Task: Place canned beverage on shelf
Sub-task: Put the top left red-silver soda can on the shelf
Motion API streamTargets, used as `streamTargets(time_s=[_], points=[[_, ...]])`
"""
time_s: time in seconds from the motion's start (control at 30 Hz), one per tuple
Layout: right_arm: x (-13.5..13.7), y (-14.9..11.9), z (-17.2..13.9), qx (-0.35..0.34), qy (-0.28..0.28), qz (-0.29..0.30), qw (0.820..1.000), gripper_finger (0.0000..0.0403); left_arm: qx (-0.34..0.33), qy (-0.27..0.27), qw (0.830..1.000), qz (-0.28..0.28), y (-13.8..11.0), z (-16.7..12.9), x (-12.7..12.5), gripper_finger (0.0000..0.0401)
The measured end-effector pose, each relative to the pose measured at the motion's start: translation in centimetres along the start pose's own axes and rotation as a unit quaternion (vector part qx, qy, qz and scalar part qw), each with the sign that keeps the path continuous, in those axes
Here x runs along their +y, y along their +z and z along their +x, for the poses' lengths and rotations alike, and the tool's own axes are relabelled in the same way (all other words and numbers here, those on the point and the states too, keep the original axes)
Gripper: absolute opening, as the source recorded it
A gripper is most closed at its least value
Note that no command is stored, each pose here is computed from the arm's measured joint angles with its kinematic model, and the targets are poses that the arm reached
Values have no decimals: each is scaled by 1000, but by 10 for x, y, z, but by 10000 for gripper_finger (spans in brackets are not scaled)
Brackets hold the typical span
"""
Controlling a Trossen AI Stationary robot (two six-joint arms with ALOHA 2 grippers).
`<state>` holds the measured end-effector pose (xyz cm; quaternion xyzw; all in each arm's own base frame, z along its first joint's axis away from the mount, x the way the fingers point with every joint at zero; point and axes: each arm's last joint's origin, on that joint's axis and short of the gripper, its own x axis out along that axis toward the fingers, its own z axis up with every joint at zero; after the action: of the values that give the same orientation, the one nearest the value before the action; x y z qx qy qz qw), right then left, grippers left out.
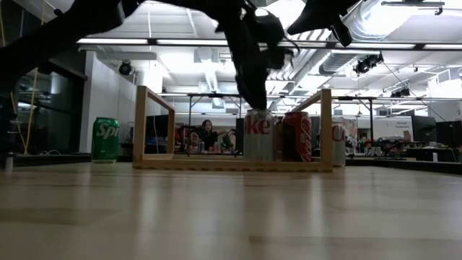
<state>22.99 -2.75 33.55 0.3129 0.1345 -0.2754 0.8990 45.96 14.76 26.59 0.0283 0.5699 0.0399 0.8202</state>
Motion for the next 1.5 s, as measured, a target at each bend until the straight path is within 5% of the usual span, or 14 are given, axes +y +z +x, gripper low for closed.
streamTargets(time_s=[0.33, 0.47, 0.67, 0.93, 1.1, 1.23, 1.5], points=[[-1, -1, 0, 4, -3, -3, 1000, 1, -41, 3, 997, -68, -15, -73, 15, 354], [-1, -2, 0, 8, -7, -5, 1000, 1, -49, -11, 996, -74, -19, -80, 15, 333], [-4, -5, 0, 26, -17, -12, 999, 1, -38, -15, 997, -66, -22, -58, 10, 232], [-7, -9, -1, 51, -25, -20, 998, 1, -62, -10, 995, -72, -49, -39, -2, 21], [-8, -10, -1, 57, -30, -24, 998, 1, -128, 12, 986, -108, -85, -53, -10, 15], [-8, -10, -1, 58, -32, -24, 998, 1, -126, 13, 986, -112, -113, -31, -17, 3], [-9, -10, -1, 57, -32, -24, 998, 1, -84, -5, 993, -89, -109, 21, -25, 0]])
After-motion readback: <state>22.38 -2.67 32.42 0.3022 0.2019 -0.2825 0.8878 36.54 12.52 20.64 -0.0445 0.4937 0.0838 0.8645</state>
